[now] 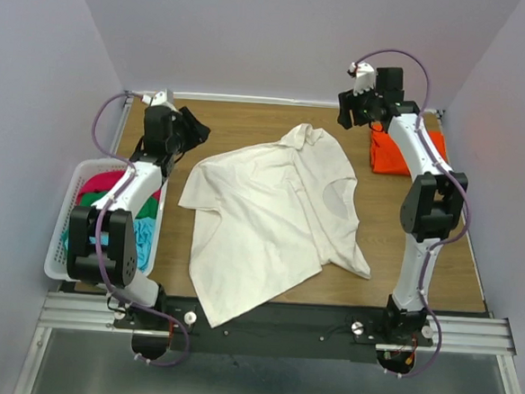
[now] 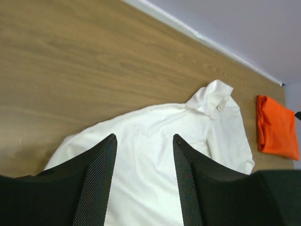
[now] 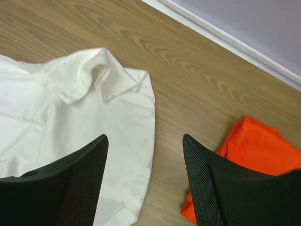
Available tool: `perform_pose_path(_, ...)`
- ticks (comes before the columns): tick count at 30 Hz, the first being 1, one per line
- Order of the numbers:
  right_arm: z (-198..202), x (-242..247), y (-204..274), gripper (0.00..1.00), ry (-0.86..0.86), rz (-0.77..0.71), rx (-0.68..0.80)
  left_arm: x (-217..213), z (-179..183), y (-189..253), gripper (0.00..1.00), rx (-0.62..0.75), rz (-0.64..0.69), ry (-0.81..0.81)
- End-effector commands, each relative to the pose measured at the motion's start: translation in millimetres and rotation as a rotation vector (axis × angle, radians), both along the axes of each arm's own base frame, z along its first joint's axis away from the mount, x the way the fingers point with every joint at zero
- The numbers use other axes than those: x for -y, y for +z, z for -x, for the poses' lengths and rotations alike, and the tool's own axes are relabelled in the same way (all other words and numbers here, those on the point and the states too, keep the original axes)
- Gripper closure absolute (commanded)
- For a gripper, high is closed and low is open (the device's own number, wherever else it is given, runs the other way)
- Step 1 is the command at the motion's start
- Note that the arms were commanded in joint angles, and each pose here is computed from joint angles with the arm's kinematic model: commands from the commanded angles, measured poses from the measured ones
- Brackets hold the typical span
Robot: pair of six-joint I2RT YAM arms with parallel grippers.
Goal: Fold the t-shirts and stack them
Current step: Flatten the tshirt out
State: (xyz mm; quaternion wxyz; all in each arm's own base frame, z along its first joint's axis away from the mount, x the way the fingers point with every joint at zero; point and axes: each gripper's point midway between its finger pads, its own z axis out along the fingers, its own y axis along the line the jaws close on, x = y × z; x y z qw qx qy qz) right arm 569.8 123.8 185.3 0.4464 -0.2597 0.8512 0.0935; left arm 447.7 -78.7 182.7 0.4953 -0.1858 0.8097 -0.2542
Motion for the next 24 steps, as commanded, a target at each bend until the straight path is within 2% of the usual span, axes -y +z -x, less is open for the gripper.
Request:
perform_pose_path(1, 13.4, 31.9, 40.8, 0.28, -0.106, -0.019, 0.073, 2.3, -20.5, 66.6, 0.41, 0.165, -0.120, -0.069)
perform_pose_path(3, 39.5, 30.5, 40.3, 0.28, -0.044, -0.040, 0.051, 4.6, -12.9, 88.7, 0.41, 0.235, -0.176, -0.115)
perform_pose_path(4, 61.1, 32.9, 8.6, 0.28, -0.024, -0.048, -0.031, 5.4, -8.9, 96.7, 0.41, 0.259, -0.190, -0.129)
perform_pose_path(5, 77.9, 26.4, 11.6, 0.28, 0.034, -0.069, -0.035, 4.6, 0.9, 108.3, 0.41, 0.298, -0.221, -0.141)
perform_pose_path(7, 109.1, 27.1, -29.1, 0.29, 0.049, -0.073, -0.142, 4.2, 13.9, 120.4, 0.41, 0.342, -0.257, -0.160)
perform_pose_path(9, 126.2, 29.3, -47.3, 0.29, 0.039, -0.081, -0.198, 1.5, 35.8, 133.8, 0.40, 0.395, -0.294, -0.163)
perform_pose_path(11, 141.0, 30.6, -67.8, 0.30, 0.025, -0.103, -0.264, -1.8, 57.2, 141.1, 0.35, 0.436, -0.333, -0.164)
perform_pose_path(15, 148.8, 30.6, -89.0, 0.32, 0.005, -0.124, -0.334, 0.7, 89.0, 133.7, 0.24, 0.472, -0.350, -0.199)
perform_pose_path(24, 123.4, 48.4, -125.1, 0.36, -0.125, -0.076, -0.403, 0.3, 122.1, 100.6, 0.25, 0.456, -0.432, -0.261)
